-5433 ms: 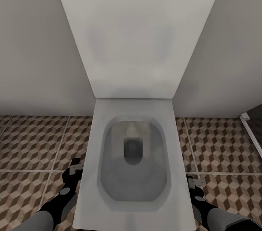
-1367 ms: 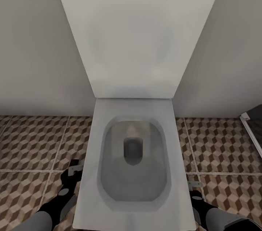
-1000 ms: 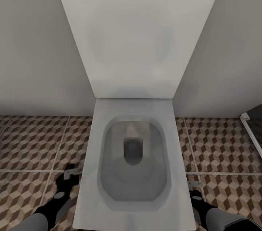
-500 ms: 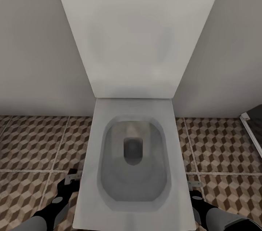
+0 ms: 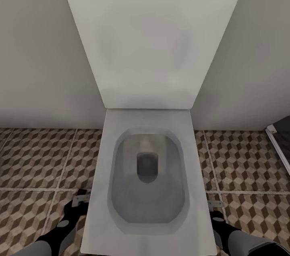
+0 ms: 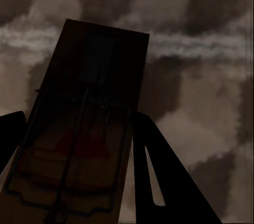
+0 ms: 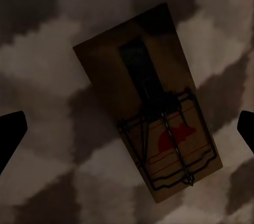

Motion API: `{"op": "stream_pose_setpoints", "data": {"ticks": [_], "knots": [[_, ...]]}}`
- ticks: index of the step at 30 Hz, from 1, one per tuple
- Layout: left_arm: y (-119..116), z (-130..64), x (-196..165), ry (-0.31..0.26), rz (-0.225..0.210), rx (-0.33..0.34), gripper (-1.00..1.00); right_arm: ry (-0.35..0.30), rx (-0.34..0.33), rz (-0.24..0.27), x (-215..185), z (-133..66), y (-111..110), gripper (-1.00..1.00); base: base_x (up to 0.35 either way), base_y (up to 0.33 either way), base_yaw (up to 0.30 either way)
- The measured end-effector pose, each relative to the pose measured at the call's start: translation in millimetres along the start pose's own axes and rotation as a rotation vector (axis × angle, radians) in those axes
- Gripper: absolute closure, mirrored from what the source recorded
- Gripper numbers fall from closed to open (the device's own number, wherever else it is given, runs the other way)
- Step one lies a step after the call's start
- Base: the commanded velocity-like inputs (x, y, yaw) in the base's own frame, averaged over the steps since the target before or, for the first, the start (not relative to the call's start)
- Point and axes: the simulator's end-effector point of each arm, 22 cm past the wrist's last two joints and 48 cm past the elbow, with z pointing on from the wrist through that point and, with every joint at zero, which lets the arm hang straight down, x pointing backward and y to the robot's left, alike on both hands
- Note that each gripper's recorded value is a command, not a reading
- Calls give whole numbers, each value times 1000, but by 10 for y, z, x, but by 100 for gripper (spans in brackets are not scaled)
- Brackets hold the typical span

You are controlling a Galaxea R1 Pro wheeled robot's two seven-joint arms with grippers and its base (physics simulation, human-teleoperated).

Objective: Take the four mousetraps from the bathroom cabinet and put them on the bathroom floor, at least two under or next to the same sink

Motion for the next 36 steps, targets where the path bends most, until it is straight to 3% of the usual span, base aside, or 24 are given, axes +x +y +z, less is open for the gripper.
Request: {"op": "stream_pose_setpoints", "data": {"ticks": [6,29,36], "knots": [[-76,-10,49,10,-1,31,100,0,0,0,-1,0,0,-100,0,0,0],[-63,-33,163,31,-5,28,100,-3,0,1,-6,0,0,-100,0,0,0],[-155,-42,180,34,-5,40,100,-3,1,1,-7,1,-8,-100,0,0,0]]}}
